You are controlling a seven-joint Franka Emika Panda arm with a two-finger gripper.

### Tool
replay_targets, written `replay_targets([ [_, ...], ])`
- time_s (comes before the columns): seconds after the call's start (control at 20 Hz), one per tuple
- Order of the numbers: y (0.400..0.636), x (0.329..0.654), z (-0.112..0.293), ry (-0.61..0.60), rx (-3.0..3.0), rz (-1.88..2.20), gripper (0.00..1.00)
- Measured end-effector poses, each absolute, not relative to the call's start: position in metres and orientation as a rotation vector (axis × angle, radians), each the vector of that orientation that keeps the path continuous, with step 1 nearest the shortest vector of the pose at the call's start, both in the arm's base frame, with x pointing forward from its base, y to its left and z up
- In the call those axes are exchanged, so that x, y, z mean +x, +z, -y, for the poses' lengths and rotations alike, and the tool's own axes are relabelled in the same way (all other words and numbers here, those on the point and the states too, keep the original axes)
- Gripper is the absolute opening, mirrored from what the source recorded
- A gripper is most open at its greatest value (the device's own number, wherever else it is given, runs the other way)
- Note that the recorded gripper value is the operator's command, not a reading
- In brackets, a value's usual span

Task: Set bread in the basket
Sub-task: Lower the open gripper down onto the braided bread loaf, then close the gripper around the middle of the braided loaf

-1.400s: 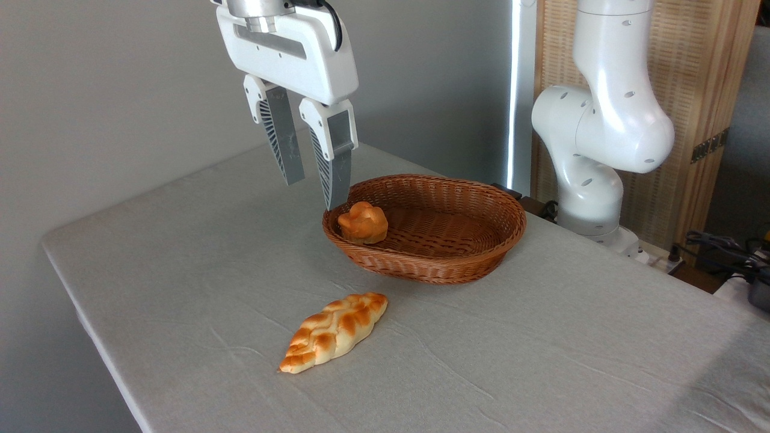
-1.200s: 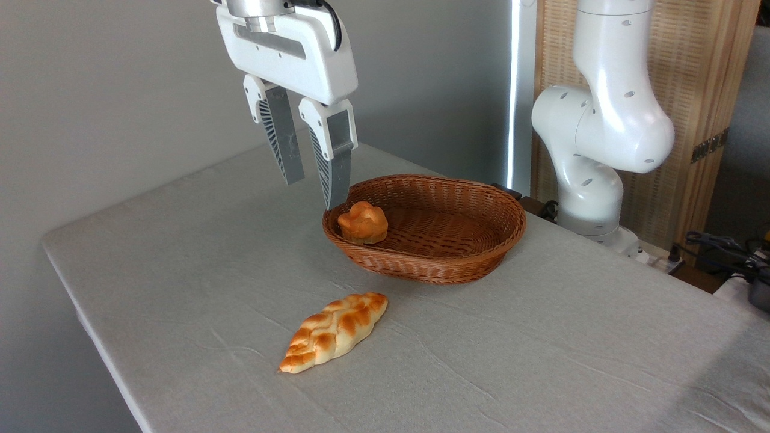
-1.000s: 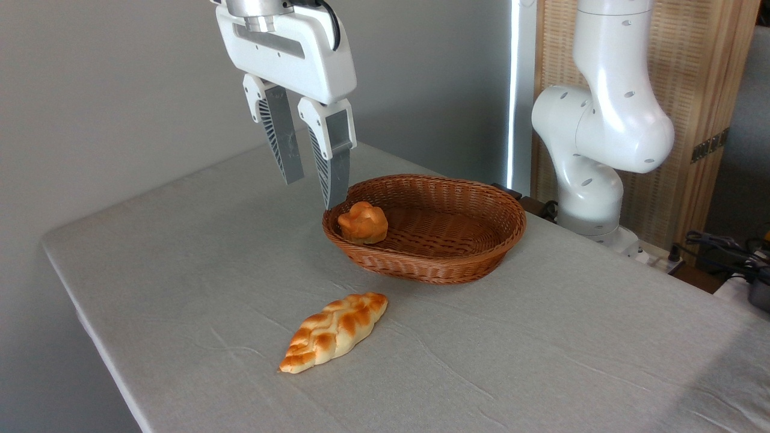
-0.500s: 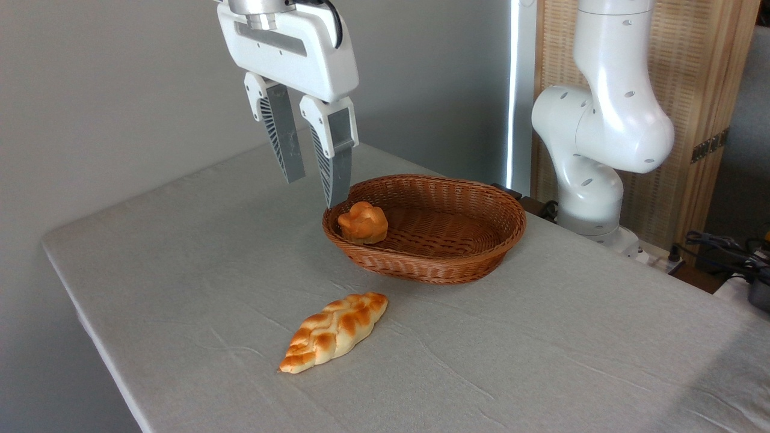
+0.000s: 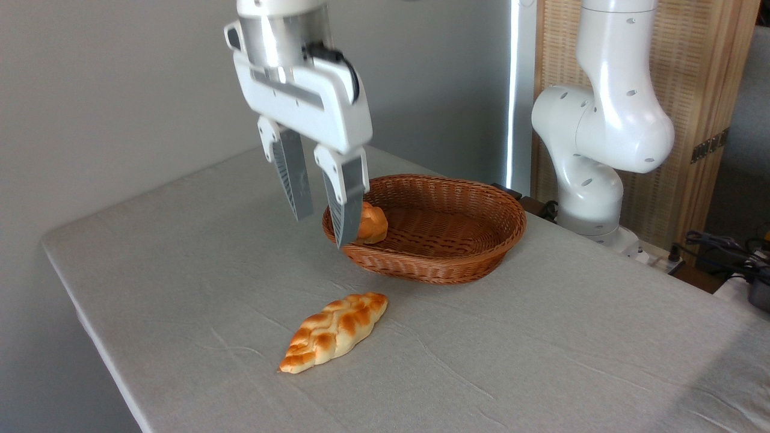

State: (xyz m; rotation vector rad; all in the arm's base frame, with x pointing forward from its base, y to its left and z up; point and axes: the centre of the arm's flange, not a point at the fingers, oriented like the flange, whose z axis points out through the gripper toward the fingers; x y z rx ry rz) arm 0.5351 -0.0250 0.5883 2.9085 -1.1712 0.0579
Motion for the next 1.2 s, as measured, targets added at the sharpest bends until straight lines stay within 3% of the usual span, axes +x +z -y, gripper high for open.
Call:
replay_targets([
  [0.45, 0.523, 0.53, 0.036, -0.001, 2.886, 1.195, 1.0],
  [0.6, 0.48, 0.528, 0.056, 0.027, 2.873, 1.251, 1.0],
  [0.75, 0.455, 0.529, 0.059, 0.032, 2.871, 1.259, 1.0],
  [1.2, 0.43, 0.535, 0.06, 0.016, 2.856, 1.295, 1.0],
])
